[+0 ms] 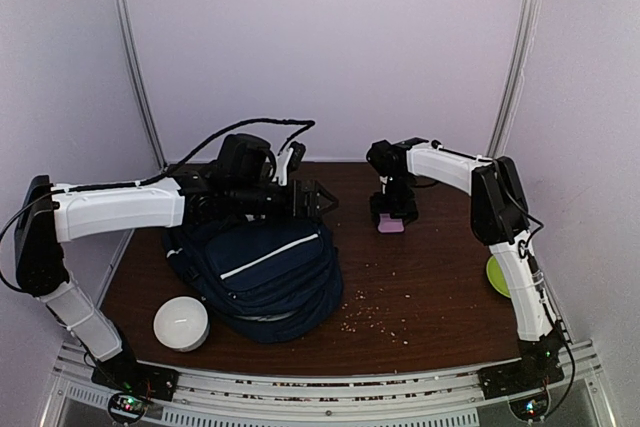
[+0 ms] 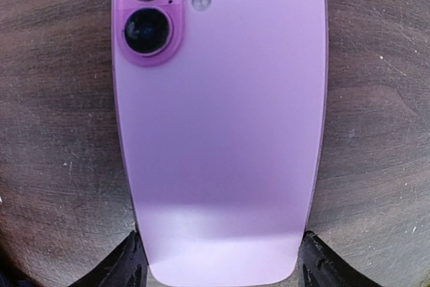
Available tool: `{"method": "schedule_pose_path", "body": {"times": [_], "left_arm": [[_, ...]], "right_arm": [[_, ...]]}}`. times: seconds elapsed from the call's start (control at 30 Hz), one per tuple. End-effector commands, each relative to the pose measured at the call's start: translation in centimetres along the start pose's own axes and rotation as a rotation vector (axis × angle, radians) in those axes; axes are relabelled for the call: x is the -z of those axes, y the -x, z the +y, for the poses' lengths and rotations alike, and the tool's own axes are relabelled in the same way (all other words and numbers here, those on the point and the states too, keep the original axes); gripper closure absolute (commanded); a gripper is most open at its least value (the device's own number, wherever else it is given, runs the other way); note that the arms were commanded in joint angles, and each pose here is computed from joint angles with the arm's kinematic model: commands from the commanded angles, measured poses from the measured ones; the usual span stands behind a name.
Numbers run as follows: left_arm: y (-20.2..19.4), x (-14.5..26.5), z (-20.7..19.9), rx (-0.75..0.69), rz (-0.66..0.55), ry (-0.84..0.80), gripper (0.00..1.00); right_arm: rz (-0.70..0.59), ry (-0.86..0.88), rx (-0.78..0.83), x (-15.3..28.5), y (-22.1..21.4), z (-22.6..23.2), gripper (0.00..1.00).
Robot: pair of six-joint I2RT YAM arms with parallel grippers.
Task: Pack the student bag
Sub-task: Move the personal item to the center of the board, then pick up the personal item from the center of the board.
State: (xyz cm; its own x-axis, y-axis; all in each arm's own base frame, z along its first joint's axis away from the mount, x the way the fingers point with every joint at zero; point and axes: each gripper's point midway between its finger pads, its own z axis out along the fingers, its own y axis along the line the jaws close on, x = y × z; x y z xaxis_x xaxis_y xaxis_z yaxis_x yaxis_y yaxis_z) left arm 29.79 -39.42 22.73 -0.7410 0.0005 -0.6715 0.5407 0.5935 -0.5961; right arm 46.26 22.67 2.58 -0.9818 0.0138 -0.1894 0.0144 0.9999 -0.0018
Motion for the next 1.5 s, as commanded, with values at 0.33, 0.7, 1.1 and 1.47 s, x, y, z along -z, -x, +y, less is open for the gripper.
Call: {"method": "schedule_pose_path", "body": {"times": [0.33, 0.7, 1.1, 1.47], "left_arm": [[1.0, 1.2, -0.8, -0.023, -0.055, -0.020, 0.14], [0.0, 1.8, -0.4, -0.020, -0.055, -0.020, 0.14], [-1.5, 4.0, 1.9, -0.048, -0.065, 0.082, 0.16], [-0.6, 6.6, 1.7, -0.083, -0.102, 0.126, 0.15]], "right_arm": [[0.064, -0.044, 0.106, 1.4, -5.7, -0.7, 0.44], [0.039, 0.005, 0.174, 3.6, -17.7, -0.6, 0.43], [0.020, 0.083, 0.212, 4.6, -24.4, 1.2, 0.41], [-0.067, 0.045, 0.247, 5.7, -22.7, 1.3, 0.18]]}}
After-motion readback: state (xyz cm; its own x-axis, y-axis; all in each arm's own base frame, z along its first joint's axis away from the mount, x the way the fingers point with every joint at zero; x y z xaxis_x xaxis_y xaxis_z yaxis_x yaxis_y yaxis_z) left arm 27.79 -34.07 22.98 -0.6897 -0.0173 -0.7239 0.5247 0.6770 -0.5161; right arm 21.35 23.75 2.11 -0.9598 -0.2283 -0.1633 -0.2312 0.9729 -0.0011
